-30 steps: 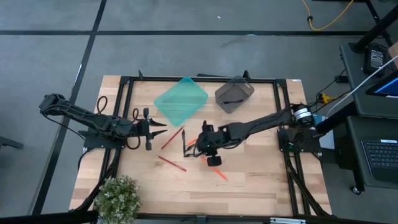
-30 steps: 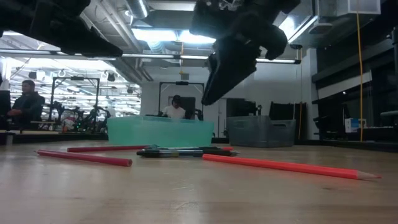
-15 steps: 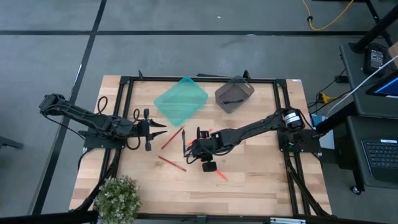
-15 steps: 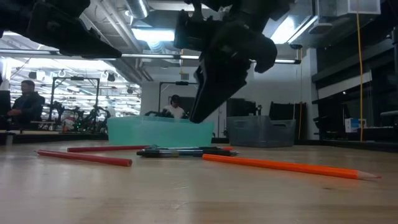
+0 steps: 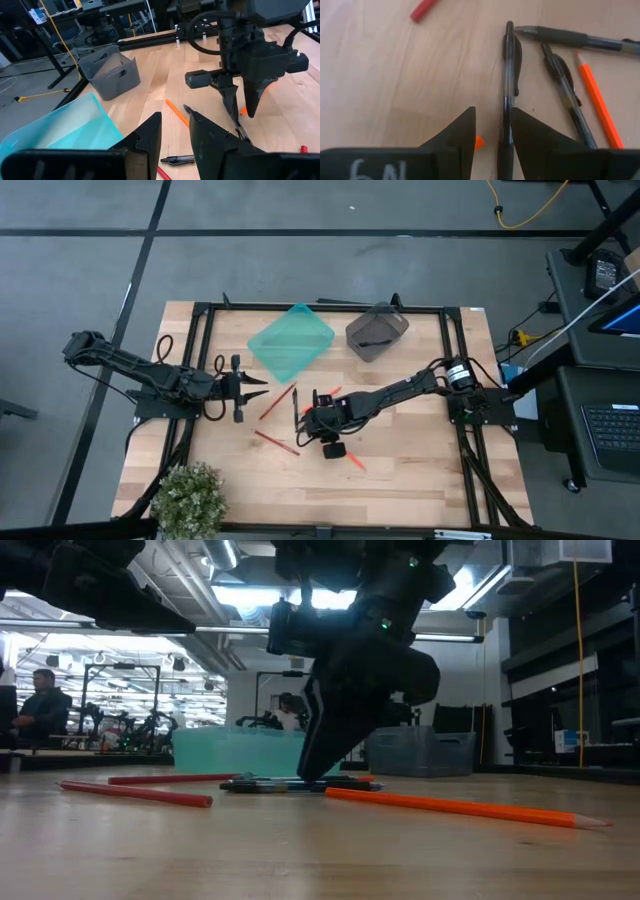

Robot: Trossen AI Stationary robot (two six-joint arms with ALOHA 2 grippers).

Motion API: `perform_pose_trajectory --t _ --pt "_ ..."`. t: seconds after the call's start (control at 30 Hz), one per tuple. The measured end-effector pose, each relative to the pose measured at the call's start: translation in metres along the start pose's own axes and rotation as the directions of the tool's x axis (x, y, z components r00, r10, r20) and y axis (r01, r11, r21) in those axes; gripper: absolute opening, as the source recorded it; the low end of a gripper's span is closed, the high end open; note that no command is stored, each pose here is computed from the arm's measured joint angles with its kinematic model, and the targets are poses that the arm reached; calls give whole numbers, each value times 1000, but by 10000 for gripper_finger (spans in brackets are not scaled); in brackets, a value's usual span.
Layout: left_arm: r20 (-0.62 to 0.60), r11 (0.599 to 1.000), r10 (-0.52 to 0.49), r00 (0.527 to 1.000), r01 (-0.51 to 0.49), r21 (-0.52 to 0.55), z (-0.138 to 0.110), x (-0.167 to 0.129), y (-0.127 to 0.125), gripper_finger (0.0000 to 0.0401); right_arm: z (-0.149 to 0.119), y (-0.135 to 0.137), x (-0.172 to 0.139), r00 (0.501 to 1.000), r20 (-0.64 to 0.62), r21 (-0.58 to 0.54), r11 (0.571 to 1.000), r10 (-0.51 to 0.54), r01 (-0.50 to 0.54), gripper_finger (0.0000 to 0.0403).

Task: Sort pens & pencils
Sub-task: Put the black pen into the gray bin

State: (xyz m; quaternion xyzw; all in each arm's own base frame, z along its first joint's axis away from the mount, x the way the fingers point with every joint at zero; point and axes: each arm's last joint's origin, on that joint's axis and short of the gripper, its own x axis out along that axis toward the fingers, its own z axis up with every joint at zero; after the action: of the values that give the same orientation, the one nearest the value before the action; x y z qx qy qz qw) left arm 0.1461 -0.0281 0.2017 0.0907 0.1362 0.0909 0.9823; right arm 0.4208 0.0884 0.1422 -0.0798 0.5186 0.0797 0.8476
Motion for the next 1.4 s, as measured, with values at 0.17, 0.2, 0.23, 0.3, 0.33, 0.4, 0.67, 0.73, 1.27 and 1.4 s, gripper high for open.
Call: perform_pose_trajectory --t 0.17,0.2,0.23,0.3,0.33,0.4,0.67,0.73,1.27,1.4 --pt "0 1000 0 1000 0 0 0 0 0 94 1 -3 0 1000 14 -13 1000 -4 4 124" --pt "0 1000 0 1000 0 0 0 0 0 94 1 -5 0 1000 15 -14 1000 -6 6 124" --pt "0 1000 0 1000 0 0 0 0 0 94 2 -7 0 1000 18 -14 1000 -8 9 124" --pt "0 1000 0 1000 0 0 0 0 0 94 2 -11 1 1000 23 -8 1000 -13 13 124" --pt "0 1000 0 1000 0 0 0 0 0 94 2 -13 2 1000 22 -5 1000 -15 16 124" --pt "0 1000 0 1000 0 0 0 0 0 94 1 -17 4 1000 24 -10 1000 -18 18 124" --pt "-7 1000 0 1000 0 4 -1 0 0 94 -4 -19 22 998 3 13 998 56 -56 124" --pt "-8 1000 0 1000 0 4 -1 0 0 94 -5 -19 24 998 -5 23 998 60 -60 124" --pt "-11 1000 0 1000 0 6 -1 0 0 94 -12 -19 25 994 -72 58 996 77 -73 32" --pt "-20 1000 -1 1000 1 11 -2 0 0 94 -12 -23 25 993 -71 83 993 90 -84 31"
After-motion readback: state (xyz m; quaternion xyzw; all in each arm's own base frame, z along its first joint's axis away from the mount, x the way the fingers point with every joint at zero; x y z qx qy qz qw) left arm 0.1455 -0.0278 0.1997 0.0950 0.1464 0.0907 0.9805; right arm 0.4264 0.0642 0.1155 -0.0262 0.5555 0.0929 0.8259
